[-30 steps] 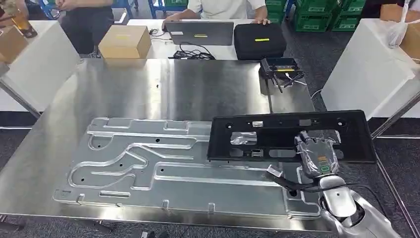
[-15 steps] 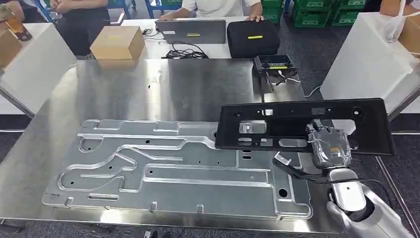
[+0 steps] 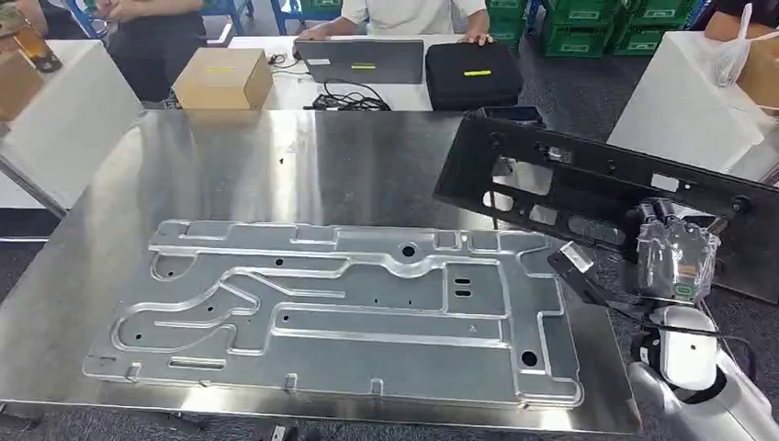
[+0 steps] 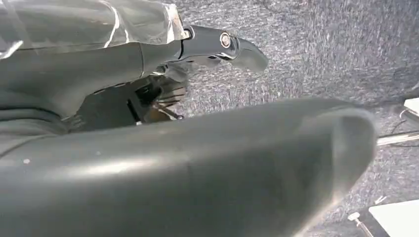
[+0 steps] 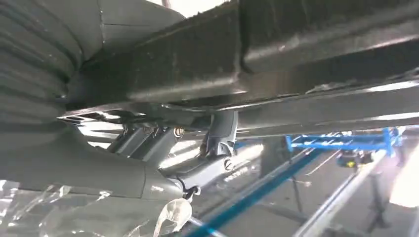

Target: Take the parts from the cabinet and place them on the table.

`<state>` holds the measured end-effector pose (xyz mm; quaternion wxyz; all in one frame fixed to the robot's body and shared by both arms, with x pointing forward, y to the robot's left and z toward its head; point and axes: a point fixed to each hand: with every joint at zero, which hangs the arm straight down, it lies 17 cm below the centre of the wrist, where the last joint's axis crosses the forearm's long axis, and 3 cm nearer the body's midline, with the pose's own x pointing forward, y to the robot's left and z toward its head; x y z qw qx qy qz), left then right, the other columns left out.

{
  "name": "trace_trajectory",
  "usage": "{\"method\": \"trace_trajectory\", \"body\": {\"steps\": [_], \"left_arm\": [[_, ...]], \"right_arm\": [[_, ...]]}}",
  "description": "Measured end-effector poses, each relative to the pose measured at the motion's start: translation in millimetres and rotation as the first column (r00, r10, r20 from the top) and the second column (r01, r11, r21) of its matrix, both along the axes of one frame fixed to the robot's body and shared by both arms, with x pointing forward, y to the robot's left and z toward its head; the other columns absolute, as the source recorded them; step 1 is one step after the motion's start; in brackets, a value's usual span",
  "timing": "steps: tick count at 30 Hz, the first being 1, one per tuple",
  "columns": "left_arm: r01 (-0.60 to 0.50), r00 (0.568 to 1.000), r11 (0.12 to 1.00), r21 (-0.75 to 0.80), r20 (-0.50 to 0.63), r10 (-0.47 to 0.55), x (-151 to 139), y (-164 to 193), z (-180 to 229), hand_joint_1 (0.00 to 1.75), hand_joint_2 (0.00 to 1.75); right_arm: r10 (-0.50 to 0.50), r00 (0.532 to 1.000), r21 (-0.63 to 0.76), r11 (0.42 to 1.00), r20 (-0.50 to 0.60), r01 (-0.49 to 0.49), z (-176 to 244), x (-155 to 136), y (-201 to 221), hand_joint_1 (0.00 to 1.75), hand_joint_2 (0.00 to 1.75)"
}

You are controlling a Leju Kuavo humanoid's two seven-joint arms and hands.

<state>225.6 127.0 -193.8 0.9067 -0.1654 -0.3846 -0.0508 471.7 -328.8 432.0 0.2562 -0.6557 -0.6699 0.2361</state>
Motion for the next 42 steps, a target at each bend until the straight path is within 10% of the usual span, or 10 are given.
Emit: {"method": "trace_trajectory", "body": {"steps": [10, 27, 42], "left_arm": [[0.025, 1.000, 1.000, 0.015, -0.004, -0.025, -0.5, 2.4, -1.8, 0.00, 0.00], [0.047, 0.999, 0.998, 0.041, 0.022, -0.048, 20.5, 9.6, 3.9, 0.00, 0.00], [0.065, 0.996, 0.998, 0.000, -0.069, -0.065, 7.4, -8.8, -0.9, 0.00, 0.00]], "right_arm": [[0.120, 0.989, 0.204, 0.970, 0.086, -0.136, -1.9, -11.9, -9.8, 1.75, 1.75], [0.286, 0.956, 0.071, 0.957, -0.064, -0.281, -43.8, 4.0, 81.1, 1.75, 1.75], [0.453, 0.887, 0.264, 0.870, -0.090, -0.417, -54.4, 2.9, 118.8, 1.75, 1.75]]}}
